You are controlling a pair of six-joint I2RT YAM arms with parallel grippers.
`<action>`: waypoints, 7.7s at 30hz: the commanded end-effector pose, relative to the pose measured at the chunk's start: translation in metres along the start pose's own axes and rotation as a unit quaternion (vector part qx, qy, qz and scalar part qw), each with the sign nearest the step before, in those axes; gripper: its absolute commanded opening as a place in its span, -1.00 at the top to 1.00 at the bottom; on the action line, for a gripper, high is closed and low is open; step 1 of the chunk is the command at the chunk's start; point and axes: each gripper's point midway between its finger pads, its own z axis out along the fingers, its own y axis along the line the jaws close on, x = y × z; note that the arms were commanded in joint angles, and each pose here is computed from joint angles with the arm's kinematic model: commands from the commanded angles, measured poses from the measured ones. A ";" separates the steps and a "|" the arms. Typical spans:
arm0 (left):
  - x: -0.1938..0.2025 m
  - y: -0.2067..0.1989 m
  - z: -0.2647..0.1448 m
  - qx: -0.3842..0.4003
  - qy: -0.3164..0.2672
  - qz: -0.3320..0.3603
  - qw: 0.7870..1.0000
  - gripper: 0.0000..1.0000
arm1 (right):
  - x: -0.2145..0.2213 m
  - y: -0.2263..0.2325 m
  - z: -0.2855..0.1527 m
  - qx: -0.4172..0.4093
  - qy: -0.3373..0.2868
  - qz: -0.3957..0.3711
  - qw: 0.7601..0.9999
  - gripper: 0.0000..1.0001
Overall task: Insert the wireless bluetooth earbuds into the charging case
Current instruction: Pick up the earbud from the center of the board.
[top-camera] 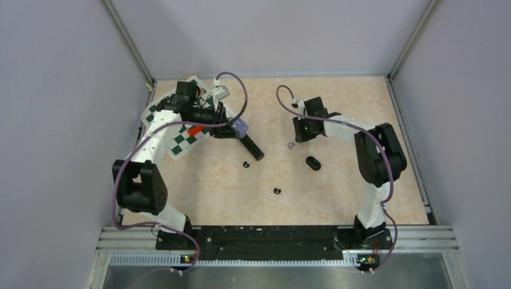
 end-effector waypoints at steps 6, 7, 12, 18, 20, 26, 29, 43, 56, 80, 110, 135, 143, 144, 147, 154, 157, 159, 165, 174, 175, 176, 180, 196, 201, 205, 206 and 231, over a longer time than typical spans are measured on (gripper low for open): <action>-0.016 -0.019 -0.008 0.003 -0.029 0.050 0.998 1.00 | -0.001 0.032 -0.001 -0.010 0.021 -0.089 0.996 0.54; -0.016 -0.019 -0.008 0.003 -0.029 0.050 0.998 1.00 | -0.002 0.032 -0.003 -0.011 0.022 -0.093 0.995 0.55; -0.016 -0.019 -0.008 0.003 -0.029 0.051 0.998 1.00 | -0.002 0.040 -0.010 -0.031 0.022 -0.108 0.993 0.58; -0.015 -0.018 -0.008 0.002 -0.028 0.051 0.998 1.00 | 0.005 0.068 -0.007 -0.084 0.029 -0.103 0.991 0.58; -0.015 -0.017 -0.008 0.001 -0.028 0.051 0.998 1.00 | 0.008 0.075 -0.004 -0.095 0.030 -0.104 0.990 0.58; -0.014 -0.015 -0.007 0.001 -0.027 0.049 0.998 1.00 | 0.011 0.091 -0.004 -0.116 0.035 -0.113 0.986 0.58; -0.014 -0.016 -0.007 0.001 -0.026 0.049 0.998 1.00 | 0.011 0.097 -0.007 -0.131 0.037 -0.114 0.984 0.58; -0.014 -0.016 -0.008 -0.003 -0.026 0.054 0.998 1.00 | -0.003 0.125 -0.030 -0.185 0.020 -0.136 0.973 0.59; -0.014 -0.014 -0.008 -0.008 -0.024 0.054 0.998 1.00 | -0.036 0.087 0.001 -0.190 0.019 -0.074 0.979 0.53; -0.013 -0.015 -0.008 -0.007 -0.024 0.058 0.998 1.00 | 0.015 0.096 0.012 -0.216 0.098 -0.065 0.969 0.63; -0.015 -0.019 -0.010 -0.004 -0.027 0.064 0.998 1.00 | 0.035 0.104 0.004 -0.309 0.146 0.012 0.940 0.61; -0.014 -0.020 -0.010 -0.005 -0.026 0.067 0.997 1.00 | 0.030 0.097 -0.008 -0.340 0.146 0.081 0.926 0.55; -0.014 -0.022 -0.011 -0.004 -0.027 0.070 0.997 1.00 | 0.026 0.078 -0.012 -0.289 0.131 0.087 0.944 0.62; -0.014 -0.022 -0.011 -0.004 -0.027 0.070 0.997 1.00 | 0.028 0.079 -0.013 -0.286 0.137 0.100 0.943 0.64; -0.014 -0.022 -0.011 -0.003 -0.027 0.070 0.997 1.00 | 0.037 0.079 -0.013 -0.281 0.147 0.109 0.942 0.65; -0.014 -0.022 -0.011 -0.004 -0.027 0.072 0.997 1.00 | 0.042 0.077 -0.008 -0.271 0.150 0.117 0.944 0.67; -0.014 -0.022 -0.011 -0.004 -0.028 0.073 0.997 1.00 | 0.043 0.076 -0.006 -0.270 0.151 0.118 0.943 0.67; -0.014 -0.022 -0.011 -0.005 -0.027 0.072 0.997 1.00 | 0.045 0.078 -0.005 -0.272 0.154 0.120 0.942 0.66; -0.013 -0.022 -0.011 -0.005 -0.026 0.072 0.997 1.00 | 0.049 0.084 -0.002 -0.278 0.161 0.115 0.940 0.64; -0.014 -0.022 -0.012 -0.007 -0.026 0.074 0.997 1.00 | 0.050 0.091 0.000 -0.284 0.165 0.107 0.939 0.63; -0.014 -0.022 -0.012 -0.007 -0.026 0.074 0.997 1.00 | 0.051 0.091 0.001 -0.284 0.166 0.107 0.938 0.63; -0.014 -0.022 -0.012 -0.007 -0.027 0.075 0.997 1.00 | 0.051 0.092 0.001 -0.285 0.167 0.107 0.938 0.63; -0.014 -0.022 -0.012 -0.007 -0.027 0.075 0.997 1.00 | 0.052 0.095 0.001 -0.288 0.168 0.103 0.937 0.63; -0.015 -0.023 -0.012 -0.007 -0.028 0.076 0.997 1.00 | 0.050 0.100 0.002 -0.301 0.168 0.108 0.933 0.59; -0.015 -0.024 -0.013 -0.007 -0.028 0.077 0.997 1.00 | 0.050 0.102 0.003 -0.307 0.169 0.112 0.930 0.57; -0.015 -0.024 -0.013 -0.007 -0.028 0.077 0.997 1.00 | 0.053 0.103 0.005 -0.310 0.172 0.115 0.928 0.57; -0.015 -0.024 -0.013 -0.007 -0.028 0.077 0.997 1.00 | 0.054 0.103 0.006 -0.311 0.174 0.115 0.927 0.56; -0.015 -0.025 -0.014 -0.008 -0.028 0.082 0.996 1.00 | 0.048 0.107 0.006 -0.269 0.165 0.085 0.945 0.72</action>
